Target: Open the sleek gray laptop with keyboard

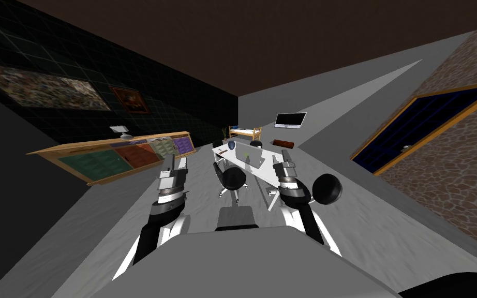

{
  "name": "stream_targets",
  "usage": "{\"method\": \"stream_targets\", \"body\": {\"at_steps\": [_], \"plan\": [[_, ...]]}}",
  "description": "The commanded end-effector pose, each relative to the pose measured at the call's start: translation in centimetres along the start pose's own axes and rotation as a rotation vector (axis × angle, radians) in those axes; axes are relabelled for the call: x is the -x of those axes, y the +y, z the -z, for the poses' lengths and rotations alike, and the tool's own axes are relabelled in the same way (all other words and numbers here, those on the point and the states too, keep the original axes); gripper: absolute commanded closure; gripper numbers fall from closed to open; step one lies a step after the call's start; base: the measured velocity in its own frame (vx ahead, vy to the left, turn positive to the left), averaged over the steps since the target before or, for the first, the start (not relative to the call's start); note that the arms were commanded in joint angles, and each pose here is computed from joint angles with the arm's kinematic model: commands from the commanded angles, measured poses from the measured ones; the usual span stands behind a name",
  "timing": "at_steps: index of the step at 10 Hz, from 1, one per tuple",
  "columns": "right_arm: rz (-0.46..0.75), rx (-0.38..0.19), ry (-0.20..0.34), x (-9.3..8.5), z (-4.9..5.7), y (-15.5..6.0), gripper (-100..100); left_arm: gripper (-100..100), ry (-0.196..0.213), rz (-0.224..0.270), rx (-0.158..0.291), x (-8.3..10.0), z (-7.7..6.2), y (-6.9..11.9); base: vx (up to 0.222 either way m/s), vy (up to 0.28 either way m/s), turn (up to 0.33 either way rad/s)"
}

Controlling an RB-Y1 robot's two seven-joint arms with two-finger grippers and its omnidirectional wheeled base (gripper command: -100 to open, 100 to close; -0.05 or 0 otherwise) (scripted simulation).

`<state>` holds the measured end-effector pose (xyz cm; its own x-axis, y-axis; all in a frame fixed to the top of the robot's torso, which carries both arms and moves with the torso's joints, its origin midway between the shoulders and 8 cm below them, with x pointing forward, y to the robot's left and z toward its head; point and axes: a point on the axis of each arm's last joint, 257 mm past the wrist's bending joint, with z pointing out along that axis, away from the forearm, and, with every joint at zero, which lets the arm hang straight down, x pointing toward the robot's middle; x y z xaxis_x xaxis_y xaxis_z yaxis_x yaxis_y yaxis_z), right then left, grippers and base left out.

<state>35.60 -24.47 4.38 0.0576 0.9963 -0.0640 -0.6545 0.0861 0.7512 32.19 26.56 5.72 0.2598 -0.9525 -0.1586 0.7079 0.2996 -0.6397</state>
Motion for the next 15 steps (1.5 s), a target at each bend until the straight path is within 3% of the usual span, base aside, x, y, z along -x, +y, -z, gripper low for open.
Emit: {"method": "stream_targets", "body": {"at_steps": [1, 4, 5, 11, 12, 14, 15], "plan": [[0.000, 0.000, 0.000, 0.0, 0.0, 0.0, 0, 0, 0.000, 0.000, 0.000, 0.0, 0.0, 0.0, 0.000, 0.000, 0.000], [0.000, 0.000, 0.000, 0.0, 0.0, 0.0, 0, 0, 0.000, 0.000, 0.000, 0.0, 0.0, 0.0, 0.000, 0.000, 0.000], [0.005, -0.006, 0.049, -1.3, -0.1, -0.7, -100, 0, 0.000, 0.000, 0.000, 0.0, 0.0, 0.0, 0.005, 0.007, 0.060], [0.035, -0.033, 0.276, -7.4, 0.1, -4.6, -100, 0, 0.000, 0.000, 0.001, 0.0, 0.0, 0.0, 0.002, 0.013, 0.082], [0.039, -0.033, 0.281, -7.4, 0.1, -4.6, -100, 0, 0.000, 0.000, 0.001, 0.0, 0.0, 0.0, 0.004, 0.012, 0.036], [0.063, -0.044, 0.380, -9.9, 0.6, -6.5, -100, 0, 0.000, 0.000, 0.001, 0.0, 0.0, 0.0, 0.000, 0.014, 0.093], [0.068, -0.045, 0.387, -9.9, 0.7, -6.5, -100, 0, 0.000, 0.000, 0.001, 0.0, 0.0, 0.0, 0.003, 0.012, 0.053]]}}
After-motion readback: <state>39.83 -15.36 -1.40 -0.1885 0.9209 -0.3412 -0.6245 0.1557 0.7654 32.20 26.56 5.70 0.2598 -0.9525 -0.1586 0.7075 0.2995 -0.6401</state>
